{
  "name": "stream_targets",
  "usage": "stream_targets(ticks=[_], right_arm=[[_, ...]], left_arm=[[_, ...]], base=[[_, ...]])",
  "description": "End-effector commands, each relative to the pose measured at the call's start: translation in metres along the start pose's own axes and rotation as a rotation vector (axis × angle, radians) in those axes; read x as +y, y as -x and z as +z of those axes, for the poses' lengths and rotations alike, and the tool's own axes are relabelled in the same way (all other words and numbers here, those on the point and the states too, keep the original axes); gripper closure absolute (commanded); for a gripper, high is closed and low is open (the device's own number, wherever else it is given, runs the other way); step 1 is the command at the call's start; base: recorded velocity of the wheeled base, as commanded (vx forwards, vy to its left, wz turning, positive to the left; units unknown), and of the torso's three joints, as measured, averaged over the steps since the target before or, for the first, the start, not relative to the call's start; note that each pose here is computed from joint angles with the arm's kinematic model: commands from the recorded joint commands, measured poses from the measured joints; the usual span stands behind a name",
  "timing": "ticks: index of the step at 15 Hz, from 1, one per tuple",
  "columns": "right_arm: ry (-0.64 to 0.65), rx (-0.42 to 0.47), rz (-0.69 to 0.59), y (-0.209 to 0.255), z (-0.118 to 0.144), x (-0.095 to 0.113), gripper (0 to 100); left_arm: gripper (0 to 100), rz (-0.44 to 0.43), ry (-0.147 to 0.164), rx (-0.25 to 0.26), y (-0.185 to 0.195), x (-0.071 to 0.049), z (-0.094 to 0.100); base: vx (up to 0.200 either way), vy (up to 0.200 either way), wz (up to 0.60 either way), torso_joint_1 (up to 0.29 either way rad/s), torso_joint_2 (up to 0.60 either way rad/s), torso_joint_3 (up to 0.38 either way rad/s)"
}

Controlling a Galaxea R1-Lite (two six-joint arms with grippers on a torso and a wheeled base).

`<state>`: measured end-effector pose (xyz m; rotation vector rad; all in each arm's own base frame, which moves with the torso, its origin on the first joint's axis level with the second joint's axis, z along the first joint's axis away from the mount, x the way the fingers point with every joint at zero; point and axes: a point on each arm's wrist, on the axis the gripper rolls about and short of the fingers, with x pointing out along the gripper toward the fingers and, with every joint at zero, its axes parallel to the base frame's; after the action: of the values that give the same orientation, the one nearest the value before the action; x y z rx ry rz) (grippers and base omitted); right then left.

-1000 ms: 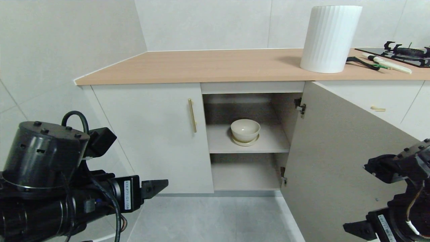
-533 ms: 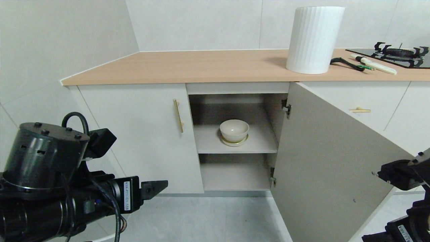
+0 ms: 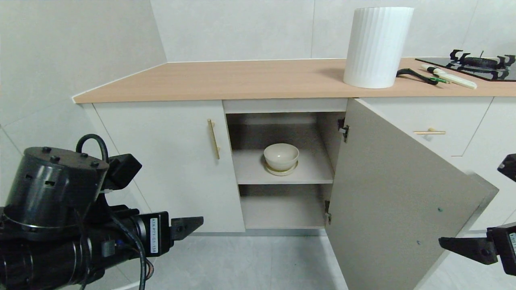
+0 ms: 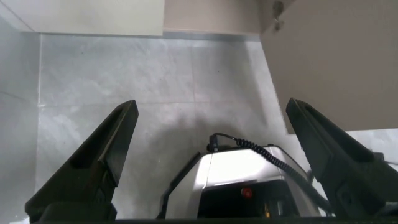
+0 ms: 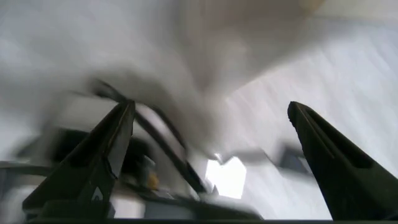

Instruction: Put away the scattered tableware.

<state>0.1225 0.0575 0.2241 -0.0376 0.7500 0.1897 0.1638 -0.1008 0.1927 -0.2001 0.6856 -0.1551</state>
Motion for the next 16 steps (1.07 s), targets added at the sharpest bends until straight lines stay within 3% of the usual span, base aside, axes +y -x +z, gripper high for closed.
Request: stream_targets(ticks=[1, 4, 11, 16], right_arm=[[-0.009, -0.067, 0.022, 0.016, -0.002, -0.003, 0], [-0.022, -0.083, 0.003, 0.019, -0.001, -0.006, 0], [-0.032, -0.014, -0.220, 0.029, -0.001, -0.038, 0], [-0.006, 0.013, -0.255, 0.033, -0.005, -0.042, 0]], left_arm=[[0, 0.002, 0.000, 0.001, 0.000, 0.000, 0.000], [0, 0.001, 0.001, 0.000, 0.000, 0.000, 0.000], [0, 0.001, 0.001, 0.000, 0.000, 0.000, 0.000], [0, 0.000, 0.002, -0.003, 0.001, 0.000, 0.000]], base=[[0.000, 0.000, 0.00, 0.000, 0.00, 0.000], [0.000, 0.000, 0.00, 0.000, 0.00, 0.000], [0.000, 0.000, 0.00, 0.000, 0.00, 0.000], [0.000, 0.000, 0.00, 0.000, 0.00, 0.000]])
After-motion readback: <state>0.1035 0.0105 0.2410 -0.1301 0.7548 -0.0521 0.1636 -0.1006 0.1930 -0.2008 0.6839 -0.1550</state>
